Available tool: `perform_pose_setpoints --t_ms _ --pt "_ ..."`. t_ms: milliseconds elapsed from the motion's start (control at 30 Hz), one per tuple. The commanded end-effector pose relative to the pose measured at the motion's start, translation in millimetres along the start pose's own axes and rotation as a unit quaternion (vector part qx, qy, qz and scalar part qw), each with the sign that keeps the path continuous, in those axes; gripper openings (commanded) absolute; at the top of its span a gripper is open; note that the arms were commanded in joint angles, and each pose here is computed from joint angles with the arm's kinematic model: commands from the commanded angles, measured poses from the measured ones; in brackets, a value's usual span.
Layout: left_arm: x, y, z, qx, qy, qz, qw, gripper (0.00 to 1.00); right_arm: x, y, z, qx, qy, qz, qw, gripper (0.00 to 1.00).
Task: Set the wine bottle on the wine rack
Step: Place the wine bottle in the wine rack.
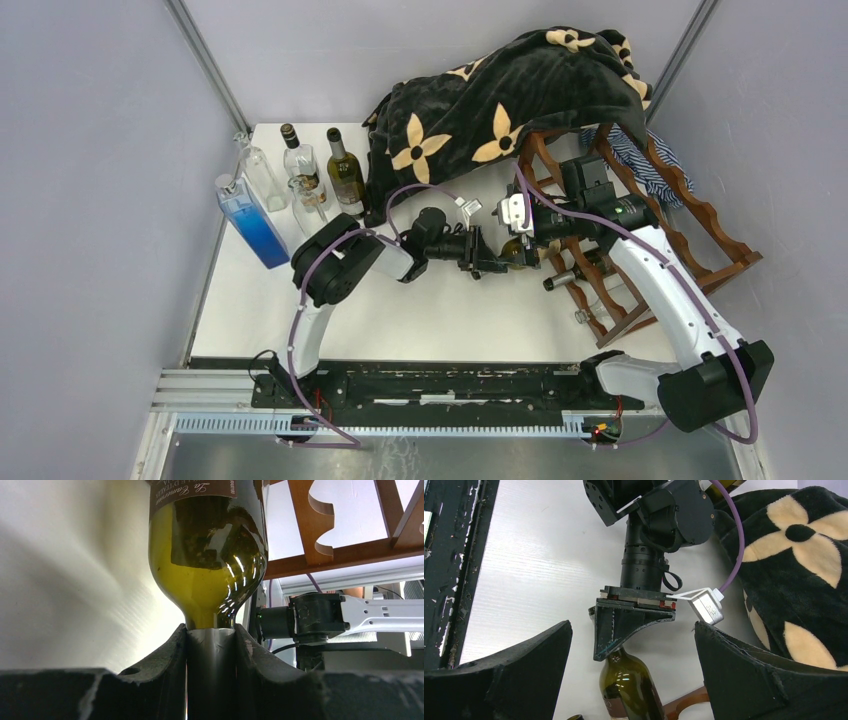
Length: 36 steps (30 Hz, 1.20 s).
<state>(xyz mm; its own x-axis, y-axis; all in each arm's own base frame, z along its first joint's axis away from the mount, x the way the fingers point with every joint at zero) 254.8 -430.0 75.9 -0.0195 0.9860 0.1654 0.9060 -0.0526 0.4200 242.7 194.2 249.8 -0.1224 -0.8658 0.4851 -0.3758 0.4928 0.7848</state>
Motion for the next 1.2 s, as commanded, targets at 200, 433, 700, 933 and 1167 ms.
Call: perform_pose_setpoints --t_ms 200,433,700,933,1167 --pt "-21 41 -43 -0.120 -0.078 -0.044 0.989 0.02 6 10 -5 0.020 -0.017 -0.015 1.000 0.98" --pt "-32 46 -38 -0.131 -0.069 -0.046 0.988 0.02 7 10 -5 0.019 -0.019 -0.014 1.000 0.98" --pt "-49 52 -33 -0.158 -0.046 -0.037 0.986 0.02 7 9 -3 0.017 -0.018 -0.018 1.000 0.98" --pt "-58 62 -30 -0.171 -0.031 -0.038 0.984 0.02 7 9 0 0.017 -0.016 -0.021 1.000 0.98" --pt "-68 70 -26 -0.193 -0.009 -0.032 0.981 0.02 6 8 1 0.017 -0.016 -0.021 1.000 0.98"
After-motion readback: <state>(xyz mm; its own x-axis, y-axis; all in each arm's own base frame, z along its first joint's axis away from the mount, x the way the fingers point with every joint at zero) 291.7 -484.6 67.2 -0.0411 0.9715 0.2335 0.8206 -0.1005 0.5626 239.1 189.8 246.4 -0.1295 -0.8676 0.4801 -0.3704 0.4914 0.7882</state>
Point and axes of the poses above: each gripper's point midway between its finger pads, its own x axis back along the fingers, its own z axis along the line the jaws close on, y = z × x, the point moved 1 cm from there along x, back along the fingers, and after that the axes turned 2 degrees about x, right-handed, at the moved point
